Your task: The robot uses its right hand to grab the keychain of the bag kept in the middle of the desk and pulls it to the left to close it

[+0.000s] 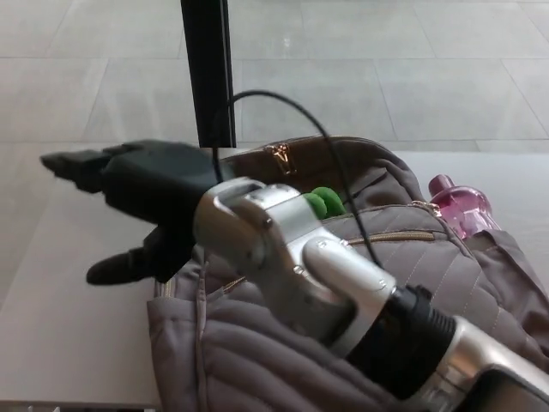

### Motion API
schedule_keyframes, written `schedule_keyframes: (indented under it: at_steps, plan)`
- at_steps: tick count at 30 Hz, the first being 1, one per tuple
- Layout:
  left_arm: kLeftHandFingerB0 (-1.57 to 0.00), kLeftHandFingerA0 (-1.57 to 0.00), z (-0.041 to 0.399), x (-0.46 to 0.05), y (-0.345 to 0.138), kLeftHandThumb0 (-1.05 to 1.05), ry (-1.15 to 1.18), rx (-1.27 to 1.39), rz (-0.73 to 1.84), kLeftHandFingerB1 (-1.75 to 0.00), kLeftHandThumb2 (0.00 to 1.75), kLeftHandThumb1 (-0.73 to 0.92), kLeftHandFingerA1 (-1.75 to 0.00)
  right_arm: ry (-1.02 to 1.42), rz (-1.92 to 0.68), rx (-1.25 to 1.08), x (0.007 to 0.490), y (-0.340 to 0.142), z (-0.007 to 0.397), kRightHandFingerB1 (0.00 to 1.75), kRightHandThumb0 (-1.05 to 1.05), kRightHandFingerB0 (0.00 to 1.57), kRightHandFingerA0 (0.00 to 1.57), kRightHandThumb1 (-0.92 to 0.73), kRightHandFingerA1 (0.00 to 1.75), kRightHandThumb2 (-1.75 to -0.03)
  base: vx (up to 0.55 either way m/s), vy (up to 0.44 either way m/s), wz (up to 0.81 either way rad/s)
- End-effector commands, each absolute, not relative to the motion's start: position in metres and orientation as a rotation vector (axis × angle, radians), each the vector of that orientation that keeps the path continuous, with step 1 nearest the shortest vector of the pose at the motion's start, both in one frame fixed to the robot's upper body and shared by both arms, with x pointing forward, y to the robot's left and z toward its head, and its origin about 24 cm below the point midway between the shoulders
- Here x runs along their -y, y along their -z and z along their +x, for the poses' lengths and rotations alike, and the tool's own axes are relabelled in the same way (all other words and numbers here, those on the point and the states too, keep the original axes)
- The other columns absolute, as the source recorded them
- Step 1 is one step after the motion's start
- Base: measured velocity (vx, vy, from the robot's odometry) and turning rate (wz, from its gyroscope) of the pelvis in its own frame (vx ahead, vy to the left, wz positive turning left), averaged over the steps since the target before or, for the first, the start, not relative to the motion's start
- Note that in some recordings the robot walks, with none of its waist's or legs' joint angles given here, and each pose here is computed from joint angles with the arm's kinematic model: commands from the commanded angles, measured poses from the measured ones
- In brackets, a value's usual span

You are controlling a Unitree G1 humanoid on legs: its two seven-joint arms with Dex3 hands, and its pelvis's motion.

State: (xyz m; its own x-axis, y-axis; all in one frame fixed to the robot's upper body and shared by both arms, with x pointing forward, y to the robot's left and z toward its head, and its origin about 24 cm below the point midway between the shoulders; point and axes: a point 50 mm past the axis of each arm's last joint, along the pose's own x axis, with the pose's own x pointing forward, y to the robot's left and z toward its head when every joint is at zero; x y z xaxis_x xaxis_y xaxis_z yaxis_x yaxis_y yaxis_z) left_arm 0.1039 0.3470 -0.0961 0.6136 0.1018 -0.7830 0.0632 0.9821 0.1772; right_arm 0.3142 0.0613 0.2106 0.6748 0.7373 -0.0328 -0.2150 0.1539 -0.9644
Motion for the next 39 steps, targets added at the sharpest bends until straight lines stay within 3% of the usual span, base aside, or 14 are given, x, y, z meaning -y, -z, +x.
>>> schedule_keyframes:
  at_steps: [1,4,5,7,14,17,19,21,25,26,28,30,37,39]
  plan:
    - [-0.42,-0.52,0.092,-0.357,0.092,-0.75,-0.04,-0.923,0.246,-0.45,0.75,0.62,-0.52,-0.653,-1.255,0.391,0.011,-0.261,0.336,0.0,-1.05,0.0,0.0,-0.81,0.0,-0.69,0.0,0.0,0.0]
    - [-0.46,-0.57,0.087,-0.359,0.093,-0.71,-0.05,-0.945,0.252,-0.39,0.63,0.74,-0.48,-0.591,-1.159,0.343,0.073,-0.282,0.341,0.0,-1.05,0.0,0.0,-0.77,0.0,-0.65,0.0,0.0,0.0]
    - [-0.45,-0.52,0.085,-0.359,0.093,-0.77,-0.053,-0.946,0.239,-0.47,0.76,0.59,-0.56,-0.488,-1.21,0.31,0.114,-0.293,0.343,0.0,-1.05,0.0,0.0,-0.65,0.27,-1.08,0.0,0.0,0.0]
    - [-0.44,-0.52,0.085,-0.36,0.093,-0.75,-0.052,-0.949,0.247,-0.46,0.76,0.6,-0.55,-0.352,-1.221,0.23,0.169,-0.302,0.345,0.0,-1.05,0.0,0.0,-0.8,0.0,-0.64,0.0,0.0,0.0]
    - [-0.38,-0.48,0.077,-0.366,0.089,-0.7,-0.064,-0.943,0.228,-0.53,0.95,0.57,-0.6,0.196,-1.065,0.026,0.351,-0.333,0.279,0.0,-0.96,0.0,0.0,-0.63,0.15,-0.97,0.0,0.0,0.0]
    - [-0.44,-0.56,0.077,-0.367,0.088,-0.72,-0.061,-0.951,0.248,-0.4,0.62,0.74,-0.5,0.385,-0.993,-0.086,0.407,-0.321,0.238,0.04,-1.02,0.09,0.0,-0.64,0.1,-0.96,0.0,0.0,0.0]
    - [-0.38,-0.48,0.077,-0.368,0.087,-0.71,-0.061,-0.942,0.245,-0.53,0.96,0.58,-0.59,0.465,-0.958,-0.11,0.428,-0.311,0.22,0.18,-0.95,0.0,0.0,-0.58,0.2,-0.94,0.0,0.0,0.0]
    - [-0.43,-0.55,0.077,-0.37,0.086,-0.7,-0.061,-0.948,0.255,-0.4,0.63,0.74,-0.49,0.655,-0.972,-0.236,0.471,-0.279,0.182,0.3,-1.05,0.01,0.0,-0.62,0.19,-1.05,0.0,0.0,0.0]
    - [-0.35,-0.48,0.076,-0.371,0.085,-0.7,-0.06,-0.947,0.251,-0.52,0.98,0.6,-0.6,0.896,-0.747,-0.33,0.512,-0.233,0.128,0.47,-1.0,0.04,0.0,-0.6,0.25,-1.0,0.0,0.0,0.0]
    - [-0.41,-0.55,0.075,-0.372,0.086,-0.67,-0.081,-0.961,0.239,-0.38,0.62,0.74,-0.47,1.01,-0.604,-0.305,0.523,-0.207,0.104,0.54,-0.42,0.0,0.05,-0.36,0.59,-0.98,0.0,0.0,0.0]
    - [-0.34,-0.48,0.073,-0.374,0.086,-0.71,-0.093,-0.975,0.233,-0.51,0.97,0.6,-0.58,1.17,-0.425,-0.342,0.533,-0.168,0.068,0.63,-0.73,0.01,0.0,-0.67,0.7,-0.63,0.0,0.0,0.0]
    - [-0.31,-0.47,0.071,-0.375,0.085,-0.69,-0.092,-0.978,0.241,-0.51,0.98,0.6,-0.59,1.239,-0.324,-0.387,0.531,-0.144,0.049,0.56,-0.42,0.02,0.06,-0.46,0.59,-1.06,0.0,0.0,0.0]
    - [-0.41,-0.53,0.068,-0.382,0.084,-0.66,-0.189,-0.972,0.15,-0.41,0.62,0.73,-0.5,1.227,-0.261,-0.566,0.514,-0.071,0.027,0.55,-0.55,0.01,0.45,-0.39,0.76,-0.95,0.0,0.0,0.0]
    - [-0.44,-0.56,0.067,-0.382,0.084,-0.66,-0.214,-0.968,0.14,-0.4,0.62,0.73,-0.49,1.199,-0.295,-0.652,0.507,-0.056,0.025,0.6,-0.72,0.05,0.67,-0.66,1.16,-0.6,0.0,0.0,0.0]
